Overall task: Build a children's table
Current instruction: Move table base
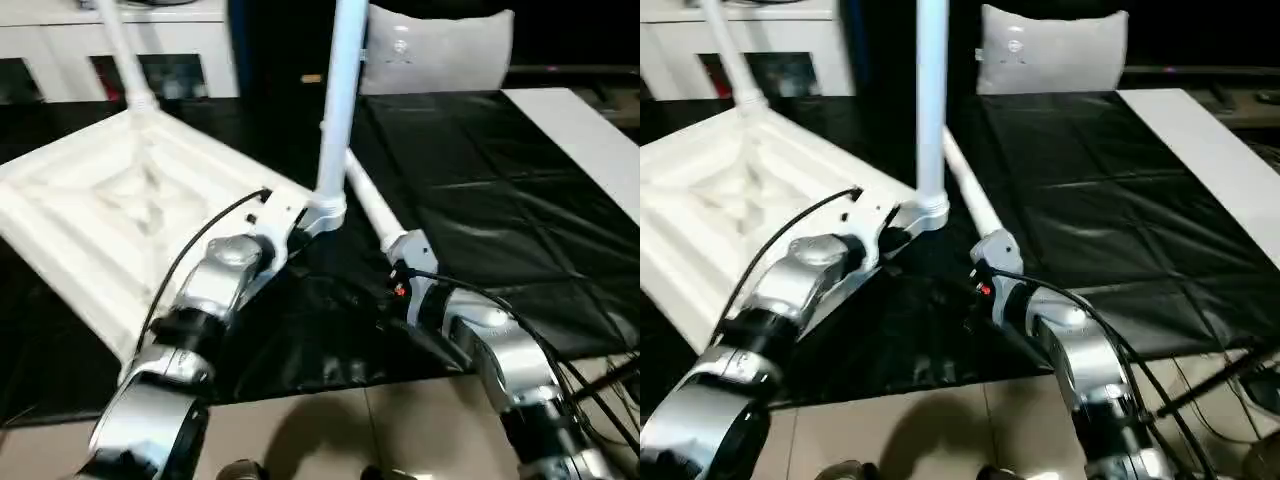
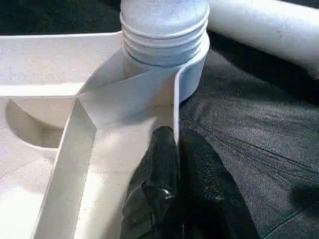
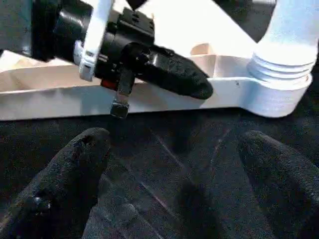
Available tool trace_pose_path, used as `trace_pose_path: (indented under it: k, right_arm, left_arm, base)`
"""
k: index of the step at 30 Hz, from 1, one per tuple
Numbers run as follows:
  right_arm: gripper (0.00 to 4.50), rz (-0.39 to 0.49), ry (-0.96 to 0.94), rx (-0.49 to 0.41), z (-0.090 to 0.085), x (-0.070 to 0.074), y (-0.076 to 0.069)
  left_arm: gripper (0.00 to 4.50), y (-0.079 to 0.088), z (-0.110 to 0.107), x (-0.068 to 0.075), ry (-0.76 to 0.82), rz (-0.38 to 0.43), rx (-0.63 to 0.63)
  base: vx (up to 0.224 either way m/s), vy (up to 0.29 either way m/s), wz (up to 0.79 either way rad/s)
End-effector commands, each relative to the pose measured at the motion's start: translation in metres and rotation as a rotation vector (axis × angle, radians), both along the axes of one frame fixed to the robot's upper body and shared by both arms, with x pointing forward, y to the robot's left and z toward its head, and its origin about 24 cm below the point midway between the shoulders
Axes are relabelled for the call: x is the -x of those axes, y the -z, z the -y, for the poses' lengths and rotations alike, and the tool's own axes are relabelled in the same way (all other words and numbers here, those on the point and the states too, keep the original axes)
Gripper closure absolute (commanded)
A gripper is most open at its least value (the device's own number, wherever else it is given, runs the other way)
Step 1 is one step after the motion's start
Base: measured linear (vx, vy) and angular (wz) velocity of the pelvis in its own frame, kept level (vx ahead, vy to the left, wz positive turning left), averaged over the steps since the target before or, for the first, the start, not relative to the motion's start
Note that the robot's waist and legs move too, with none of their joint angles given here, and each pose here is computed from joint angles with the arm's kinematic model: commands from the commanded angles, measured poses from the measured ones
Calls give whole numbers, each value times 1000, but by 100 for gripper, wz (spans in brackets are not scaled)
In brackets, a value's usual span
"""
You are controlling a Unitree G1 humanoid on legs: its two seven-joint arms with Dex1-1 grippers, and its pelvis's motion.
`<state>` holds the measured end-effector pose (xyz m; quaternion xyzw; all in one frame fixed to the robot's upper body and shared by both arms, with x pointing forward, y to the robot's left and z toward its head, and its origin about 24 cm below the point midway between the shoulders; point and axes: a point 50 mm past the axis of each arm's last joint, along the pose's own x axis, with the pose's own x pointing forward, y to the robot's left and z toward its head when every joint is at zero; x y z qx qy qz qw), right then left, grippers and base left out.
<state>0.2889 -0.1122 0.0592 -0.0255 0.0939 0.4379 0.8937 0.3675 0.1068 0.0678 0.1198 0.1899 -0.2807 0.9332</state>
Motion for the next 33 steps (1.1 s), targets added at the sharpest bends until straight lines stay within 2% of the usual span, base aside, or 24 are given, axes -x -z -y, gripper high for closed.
trace_pose_path:
  k: [1, 6, 11, 13, 15, 16, 19, 21, 23, 25, 27, 31, 33]
  right_arm:
    - [3, 21, 18, -24, -1, 1, -8]
    - [3, 6, 79, -25, 1, 3, -8]
    - [3, -1, 122, -28, 4, 7, -7]
    - [0, 2, 128, -24, 2, 6, -6]
    - [0, 7, 144, -20, 0, 5, -7]
    - [0, 7, 148, -18, 1, 4, -7]
    - [0, 9, 232, -6, 9, 1, -8]
    - [0, 13, 246, -6, 12, 2, -10]
    - [0, 15, 251, -4, 14, 3, -11]
    - [0, 9, 267, 0, 15, 10, -10]
    - [0, -10, 274, -13, 13, 16, -10]
    - [0, -26, 294, -11, 9, 20, -8]
    - [0, -22, 277, -9, 6, 21, -7]
  left_arm:
    - [423, -34, 1, -11, -27, 181, 69]
    - [423, -36, -7, -7, -36, 212, 99]
    - [423, -23, -14, 7, 14, 166, 86]
    - [388, -19, -16, 7, 8, 148, 62]
    - [388, -21, -21, 3, -36, 163, 49]
    - [366, -22, -21, 3, -36, 167, 52]
    - [343, -32, -29, 7, -29, 230, 58]
    - [336, -36, -35, 13, -37, 244, 63]
    - [309, -37, -38, 16, -40, 247, 68]
    - [309, -39, -42, 32, -55, 270, 125]
    - [298, -34, -44, 46, -75, 251, 153]
    - [282, -23, -48, 71, -51, 225, 86]
    - [282, -26, -61, 73, -102, 229, 11]
  base:
    - [0, 0, 0]
    - [0, 0, 0]
    - [0, 0, 0]
    - [0, 0, 0]
    - [0, 0, 0]
    - [0, 0, 0]
    - [0, 0, 0]
    - [0, 0, 0]
    - [0, 0, 0]
    - [0, 0, 0]
    - [0, 0, 0]
    - [0, 0, 0]
    - [0, 0, 0]
